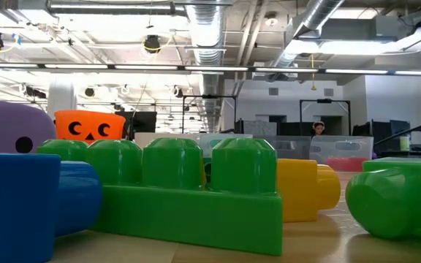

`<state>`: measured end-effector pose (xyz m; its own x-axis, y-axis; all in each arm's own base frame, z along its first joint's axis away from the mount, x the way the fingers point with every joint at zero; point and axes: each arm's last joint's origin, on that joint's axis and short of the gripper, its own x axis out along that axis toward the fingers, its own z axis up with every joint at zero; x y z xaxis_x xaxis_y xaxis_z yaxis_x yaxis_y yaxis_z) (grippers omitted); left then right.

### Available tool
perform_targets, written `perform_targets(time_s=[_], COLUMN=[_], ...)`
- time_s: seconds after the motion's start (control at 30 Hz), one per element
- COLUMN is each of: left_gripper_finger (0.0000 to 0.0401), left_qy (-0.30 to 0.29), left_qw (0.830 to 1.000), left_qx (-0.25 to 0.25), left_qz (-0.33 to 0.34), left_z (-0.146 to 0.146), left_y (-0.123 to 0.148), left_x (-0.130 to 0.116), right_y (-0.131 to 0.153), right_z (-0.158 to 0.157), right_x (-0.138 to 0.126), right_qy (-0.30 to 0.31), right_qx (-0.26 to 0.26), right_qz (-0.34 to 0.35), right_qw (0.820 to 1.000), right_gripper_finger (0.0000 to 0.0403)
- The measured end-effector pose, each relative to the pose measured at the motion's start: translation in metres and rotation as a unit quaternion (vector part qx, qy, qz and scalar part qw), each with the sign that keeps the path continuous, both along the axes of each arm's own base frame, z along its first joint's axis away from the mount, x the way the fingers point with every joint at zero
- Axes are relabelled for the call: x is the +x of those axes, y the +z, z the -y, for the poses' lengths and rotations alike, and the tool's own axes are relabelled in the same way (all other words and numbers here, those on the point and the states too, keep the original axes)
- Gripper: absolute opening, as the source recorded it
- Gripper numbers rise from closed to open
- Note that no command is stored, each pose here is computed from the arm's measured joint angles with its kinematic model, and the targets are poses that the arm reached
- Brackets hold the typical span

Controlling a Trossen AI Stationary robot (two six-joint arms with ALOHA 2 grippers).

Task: Pick & Place Toys
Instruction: Put the small blue game piece into the black bin

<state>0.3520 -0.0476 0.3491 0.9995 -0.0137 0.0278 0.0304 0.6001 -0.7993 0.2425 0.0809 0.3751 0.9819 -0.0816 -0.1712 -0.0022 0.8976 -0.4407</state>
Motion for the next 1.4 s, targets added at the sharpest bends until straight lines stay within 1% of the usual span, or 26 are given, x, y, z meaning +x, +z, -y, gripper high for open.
perform_targets(time_s=[0.07,0.1,0.17,0.23,0.33,0.43,0.53,0.6,0.67,0.73,0.8,0.87,0.97,1.1,1.2,1.27,1.33,1.4], left_gripper_finger=[0.0132,0.0143,0.0185,0.0240,0.0309,0.0359,0.0388,0.0395,0.0396,0.0391,0.0386,0.0380,0.0373,0.0366,0.0360,0.0357,0.0354,0.0350], left_qy=[-0.001,-0.001,0.014,0.028,0.040,0.052,0.074,0.082,0.086,0.093,0.097,0.102,0.106,0.105,0.103,0.104,0.103,0.104], left_qw=[1.000,1.000,1.000,1.000,0.999,0.999,0.997,0.996,0.996,0.994,0.994,0.993,0.993,0.993,0.993,0.993,0.993,0.993], left_qx=[-0.003,-0.008,0.002,0.002,0.003,0.004,0.019,0.029,0.029,0.030,0.030,0.030,0.030,0.030,0.030,0.030,0.030,0.028], left_qz=[0.001,0.001,0.007,0.010,0.007,0.007,-0.001,-0.019,-0.026,-0.045,-0.048,-0.051,-0.042,-0.043,-0.043,-0.047,-0.057,-0.053], left_z=[0.000,0.000,-0.001,-0.004,-0.011,-0.022,-0.038,-0.047,-0.055,-0.060,-0.064,-0.066,-0.067,-0.067,-0.066,-0.066,-0.066,-0.066], left_y=[0.000,0.000,0.002,0.003,0.002,0.002,0.004,0.004,0.006,0.008,0.012,0.017,0.025,0.025,0.025,0.023,0.020,0.021], left_x=[0.000,0.000,0.000,0.000,0.001,0.002,0.000,-0.004,-0.008,-0.015,-0.021,-0.028,-0.035,-0.036,-0.036,-0.034,-0.033,-0.033], right_y=[0.000,0.000,0.000,-0.002,-0.001,-0.003,-0.005,-0.009,-0.012,-0.014,-0.014,-0.014,-0.017,-0.029,-0.043,-0.052,-0.058,-0.063], right_z=[0.000,0.000,-0.001,-0.003,-0.004,-0.006,-0.005,-0.002,0.004,0.012,0.022,0.035,0.060,0.097,0.124,0.140,0.154,0.165], right_x=[0.000,0.000,-0.001,0.000,-0.001,-0.002,-0.004,-0.008,-0.013,-0.018,-0.026,-0.034,-0.044,-0.049,-0.045,-0.040,-0.034,-0.028], right_qy=[-0.001,-0.002,0.002,0.004,0.008,0.003,-0.032,-0.076,-0.125,-0.171,-0.224,-0.284,-0.368,-0.453,-0.477,-0.466,-0.457,-0.451], right_qx=[0.008,0.009,0.022,0.022,0.022,0.017,0.003,0.007,0.027,0.052,0.081,0.106,0.145,0.171,0.199,0.218,0.235,0.241], right_qz=[-0.001,-0.002,0.001,-0.003,-0.003,-0.009,-0.021,-0.038,-0.049,-0.057,-0.051,-0.042,-0.038,-0.068,-0.103,-0.134,-0.150,-0.160], right_qw=[1.000,1.000,1.000,1.000,1.000,1.000,0.999,0.996,0.991,0.982,0.970,0.952,0.918,0.872,0.850,0.847,0.844,0.844], right_gripper_finger=[0.0107,0.0089,0.0087,0.0087,0.0087,0.0087,0.0087,0.0087,0.0087,0.0087,0.0087,0.0087,0.0087,0.0087,0.0087,0.0087,0.0087,0.0087])
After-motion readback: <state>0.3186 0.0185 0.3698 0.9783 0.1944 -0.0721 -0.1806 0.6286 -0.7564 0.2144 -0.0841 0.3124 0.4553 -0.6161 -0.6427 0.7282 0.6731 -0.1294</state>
